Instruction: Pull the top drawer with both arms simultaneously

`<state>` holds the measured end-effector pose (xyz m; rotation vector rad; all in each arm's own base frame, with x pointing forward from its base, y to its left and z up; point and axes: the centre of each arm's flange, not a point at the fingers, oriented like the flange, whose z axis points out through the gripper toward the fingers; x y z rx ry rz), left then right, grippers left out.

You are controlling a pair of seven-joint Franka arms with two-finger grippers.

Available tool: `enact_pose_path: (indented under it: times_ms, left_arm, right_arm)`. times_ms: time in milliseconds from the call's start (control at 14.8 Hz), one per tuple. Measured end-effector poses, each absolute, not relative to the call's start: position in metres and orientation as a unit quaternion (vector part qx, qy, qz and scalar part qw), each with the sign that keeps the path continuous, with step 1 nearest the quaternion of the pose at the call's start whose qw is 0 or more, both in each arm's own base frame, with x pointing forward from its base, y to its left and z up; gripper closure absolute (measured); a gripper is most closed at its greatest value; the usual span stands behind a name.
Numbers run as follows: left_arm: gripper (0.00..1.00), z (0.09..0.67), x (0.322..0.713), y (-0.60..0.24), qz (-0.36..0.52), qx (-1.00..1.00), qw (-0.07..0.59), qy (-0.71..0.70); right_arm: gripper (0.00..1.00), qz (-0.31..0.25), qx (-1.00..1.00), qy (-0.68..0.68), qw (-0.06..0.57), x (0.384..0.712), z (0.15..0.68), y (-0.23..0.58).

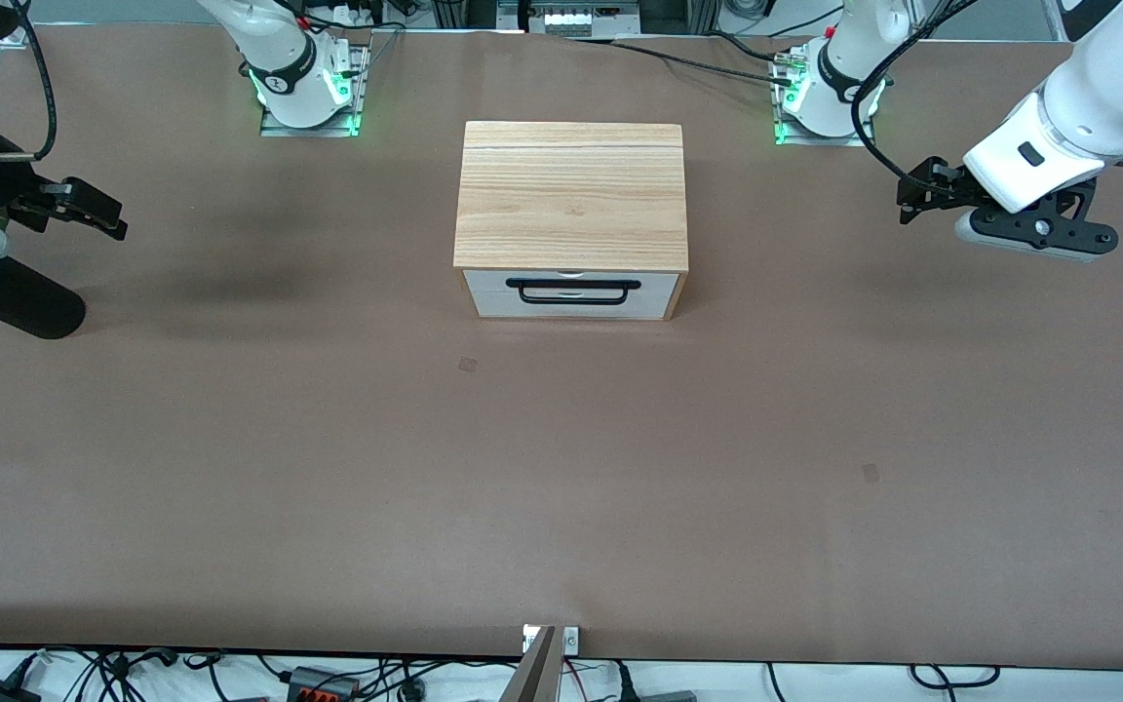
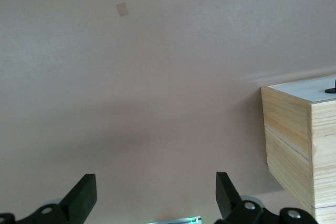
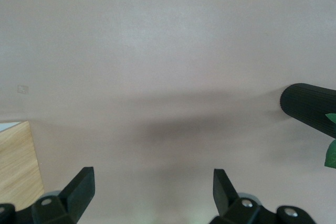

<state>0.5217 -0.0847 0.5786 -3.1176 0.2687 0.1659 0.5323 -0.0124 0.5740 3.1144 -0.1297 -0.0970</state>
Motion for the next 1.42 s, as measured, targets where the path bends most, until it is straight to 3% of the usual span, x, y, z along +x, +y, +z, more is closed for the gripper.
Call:
enact_pose_path:
  times_ms: [1011,1416]
  left_arm:
    - [0.00,0.570,0.529,-0.092,0.062,-0.994,0.001,0.094]
    - [0.00,0.538,0.554,-0.109,0.091,-0.989,-0.075,0.091]
  right_arm:
    - [0.00,-0.028,0.999,-0.030,0.012,0.533,0.577,0.000]
    - [0.00,-0.028,0.999,-0.029,0.012,0.533,0.577,0.000]
